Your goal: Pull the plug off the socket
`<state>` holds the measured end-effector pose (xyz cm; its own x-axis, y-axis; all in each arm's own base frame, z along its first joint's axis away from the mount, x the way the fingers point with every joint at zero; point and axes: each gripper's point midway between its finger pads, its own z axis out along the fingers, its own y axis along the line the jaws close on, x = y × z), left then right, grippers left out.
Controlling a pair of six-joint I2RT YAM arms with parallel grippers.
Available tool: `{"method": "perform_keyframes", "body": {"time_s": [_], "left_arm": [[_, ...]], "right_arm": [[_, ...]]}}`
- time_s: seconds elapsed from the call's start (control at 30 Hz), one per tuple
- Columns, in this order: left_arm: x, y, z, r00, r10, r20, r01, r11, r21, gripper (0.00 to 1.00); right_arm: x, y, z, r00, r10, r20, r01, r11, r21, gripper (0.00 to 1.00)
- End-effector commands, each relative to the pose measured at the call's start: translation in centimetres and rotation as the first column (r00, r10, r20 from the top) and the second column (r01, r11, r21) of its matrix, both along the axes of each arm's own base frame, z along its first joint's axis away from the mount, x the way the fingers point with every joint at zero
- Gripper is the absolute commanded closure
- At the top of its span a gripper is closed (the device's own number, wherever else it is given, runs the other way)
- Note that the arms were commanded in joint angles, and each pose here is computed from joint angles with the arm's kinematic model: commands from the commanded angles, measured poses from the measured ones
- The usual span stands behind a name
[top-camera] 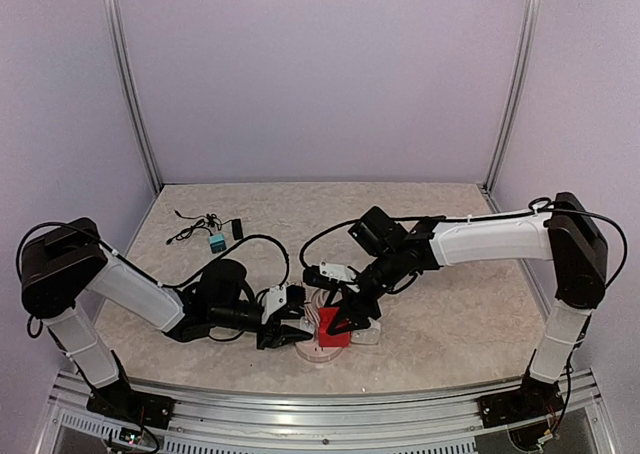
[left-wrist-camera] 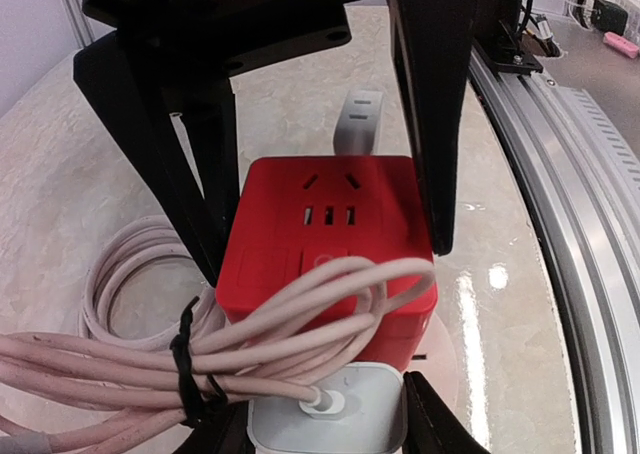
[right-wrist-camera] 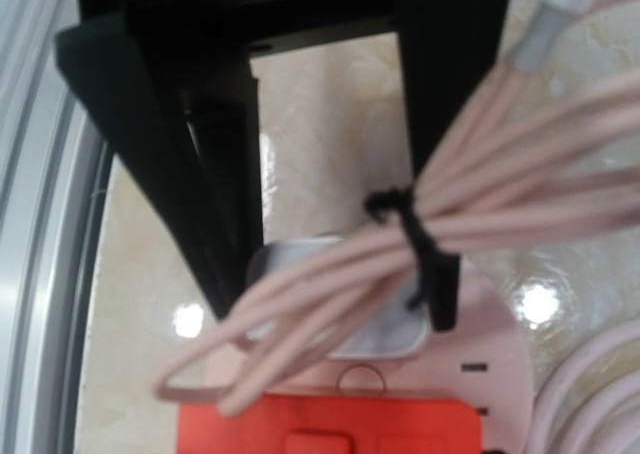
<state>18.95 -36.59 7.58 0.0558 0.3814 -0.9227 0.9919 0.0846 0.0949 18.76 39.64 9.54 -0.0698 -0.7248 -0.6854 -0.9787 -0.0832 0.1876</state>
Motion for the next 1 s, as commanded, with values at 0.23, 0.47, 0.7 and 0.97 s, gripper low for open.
{"method": "perform_keyframes", "body": {"time_s": [0.23,0.47,0.7,0.97], "left_arm": [[-0.8,0.0,4.5,0.998,-0.037,0.048,0.043,0.990,-0.136,0.76],[-1.3,-1.3,5.0,0.995,-0.059,0.081,0.070,0.988,-0.137,0.79],[-1.0,-0.5,5.2,0.995,-0.028,0.091,0.041,0.988,-0.146,0.82],[-1.8,-2.3,6.0,0.992,-0.072,0.107,0.086,0.987,-0.136,0.83]], "right_arm": [[-2.1,-2.4,-5.2,0.997,-0.004,-0.082,-0.013,0.979,-0.205,0.86],[-2.0,-2.5,-5.7,0.997,-0.014,-0.077,-0.004,0.975,-0.222,0.88],[-2.0,-2.6,-5.9,0.997,-0.016,-0.077,-0.002,0.973,-0.231,0.89],[-2.0,-2.6,-6.2,0.997,-0.021,-0.077,0.001,0.970,-0.243,0.90]]}}
